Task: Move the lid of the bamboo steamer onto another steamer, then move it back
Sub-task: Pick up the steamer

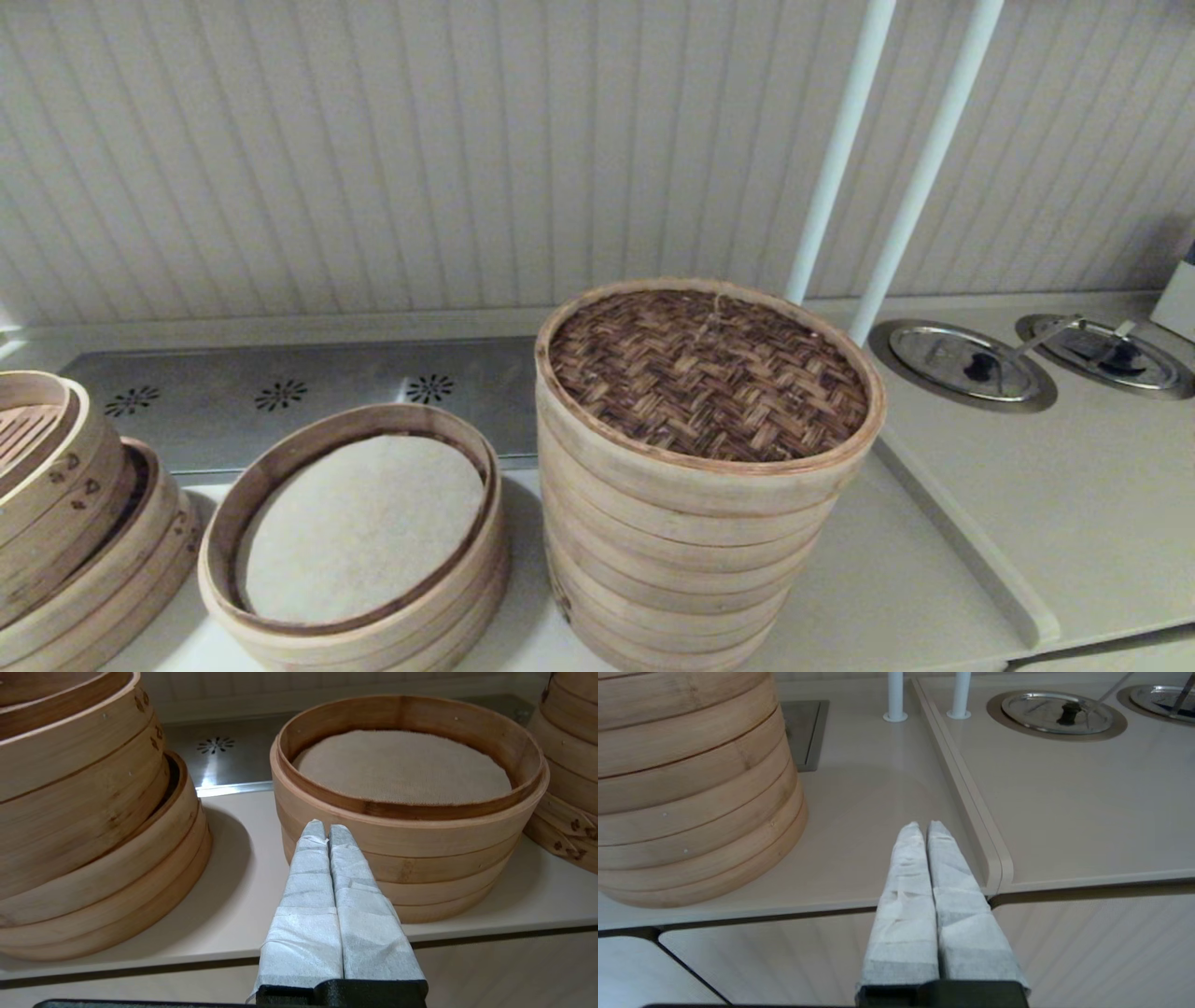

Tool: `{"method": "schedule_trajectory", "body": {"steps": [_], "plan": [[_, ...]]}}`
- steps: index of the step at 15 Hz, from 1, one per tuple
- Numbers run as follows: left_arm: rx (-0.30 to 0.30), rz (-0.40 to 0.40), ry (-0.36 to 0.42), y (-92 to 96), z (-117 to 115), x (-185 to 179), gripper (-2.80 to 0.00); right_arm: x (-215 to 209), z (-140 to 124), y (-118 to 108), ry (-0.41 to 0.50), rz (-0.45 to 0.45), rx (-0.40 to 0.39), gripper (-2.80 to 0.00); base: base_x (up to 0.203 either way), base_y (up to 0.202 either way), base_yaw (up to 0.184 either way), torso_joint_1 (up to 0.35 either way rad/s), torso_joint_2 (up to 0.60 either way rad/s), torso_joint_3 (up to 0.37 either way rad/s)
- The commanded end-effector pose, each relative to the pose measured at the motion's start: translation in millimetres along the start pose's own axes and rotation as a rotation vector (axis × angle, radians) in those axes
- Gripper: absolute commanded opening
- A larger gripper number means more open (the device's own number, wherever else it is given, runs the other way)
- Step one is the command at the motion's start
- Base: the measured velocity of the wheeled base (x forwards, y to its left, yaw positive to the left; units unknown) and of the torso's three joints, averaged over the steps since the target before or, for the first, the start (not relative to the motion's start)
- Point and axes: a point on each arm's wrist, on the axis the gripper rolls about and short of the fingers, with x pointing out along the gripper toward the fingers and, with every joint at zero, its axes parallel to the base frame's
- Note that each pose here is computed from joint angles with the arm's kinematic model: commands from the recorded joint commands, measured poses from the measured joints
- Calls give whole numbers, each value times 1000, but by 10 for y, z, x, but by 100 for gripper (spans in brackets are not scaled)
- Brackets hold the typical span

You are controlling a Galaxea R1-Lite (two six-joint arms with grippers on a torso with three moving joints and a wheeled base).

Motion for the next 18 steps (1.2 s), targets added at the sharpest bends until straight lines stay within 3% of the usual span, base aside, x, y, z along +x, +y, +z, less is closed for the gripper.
{"method": "schedule_trajectory", "body": {"steps": [1,7,10,18], "plan": [[0,0,-3,-2,-27,-6,-280,2,-4,0,2,-1,0,-280,0,0,0,0,0,0],[-9,-1,8,-2,-30,1,-280,2,-4,0,2,-1,0,-280,0,0,0,0,0,0],[-42,3,2,-1,-24,1,-280,2,-4,0,2,-1,0,-280,0,0,0,0,0,0],[-35,4,-16,6,67,-32,-280,2,-4,0,3,1,0,-280,0,0,0,0,0,0]]}}
